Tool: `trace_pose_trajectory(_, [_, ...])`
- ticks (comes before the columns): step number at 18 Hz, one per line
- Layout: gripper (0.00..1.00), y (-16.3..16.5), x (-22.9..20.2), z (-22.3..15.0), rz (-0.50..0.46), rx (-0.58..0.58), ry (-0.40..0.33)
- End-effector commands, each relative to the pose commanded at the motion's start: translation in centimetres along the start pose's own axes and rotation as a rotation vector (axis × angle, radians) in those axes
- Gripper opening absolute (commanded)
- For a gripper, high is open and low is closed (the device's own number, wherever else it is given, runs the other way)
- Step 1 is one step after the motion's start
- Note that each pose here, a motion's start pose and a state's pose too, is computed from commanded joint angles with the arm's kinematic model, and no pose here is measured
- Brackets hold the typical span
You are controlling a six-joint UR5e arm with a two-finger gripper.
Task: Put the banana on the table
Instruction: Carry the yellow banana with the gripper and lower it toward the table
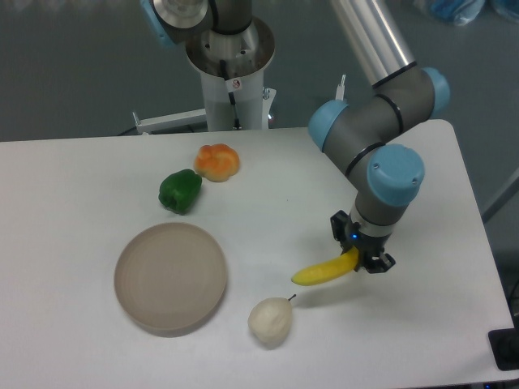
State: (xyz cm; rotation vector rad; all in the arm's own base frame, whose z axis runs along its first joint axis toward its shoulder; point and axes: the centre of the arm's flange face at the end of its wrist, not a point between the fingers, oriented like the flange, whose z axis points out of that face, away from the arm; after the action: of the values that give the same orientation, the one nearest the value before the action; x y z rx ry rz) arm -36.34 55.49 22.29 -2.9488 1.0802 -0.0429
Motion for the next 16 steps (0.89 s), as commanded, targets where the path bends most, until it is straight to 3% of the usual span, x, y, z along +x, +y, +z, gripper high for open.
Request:
trace_pose_trajectory(5, [0.01, -1.9, 2.2, 2.0, 0.02, -0.009, 0.047])
trace_pose_trajectory(9, [0.12, -2.0, 2.4, 2.7, 0.025, -0.009, 0.06])
trace_pose_trajectory(10, [0.2, -2.0, 2.4, 2.8, 0.032, -0.009, 0.061])
trace_pose_trajectory(12, [0.52, -1.9, 2.3, 2.7, 0.035, -0.008, 0.058])
trace_pose_trajectory(13, [0.87, -1.9, 2.3, 2.5, 0.03, -0.008, 0.055])
trace_pose_trajectory(14, [0.98, -1.9, 2.3, 2.4, 0.027, -0.01, 0.054])
trace_pose_trajectory(16, [1.0, -1.9, 2.3, 2.1, 0.023, -0.009, 0.047])
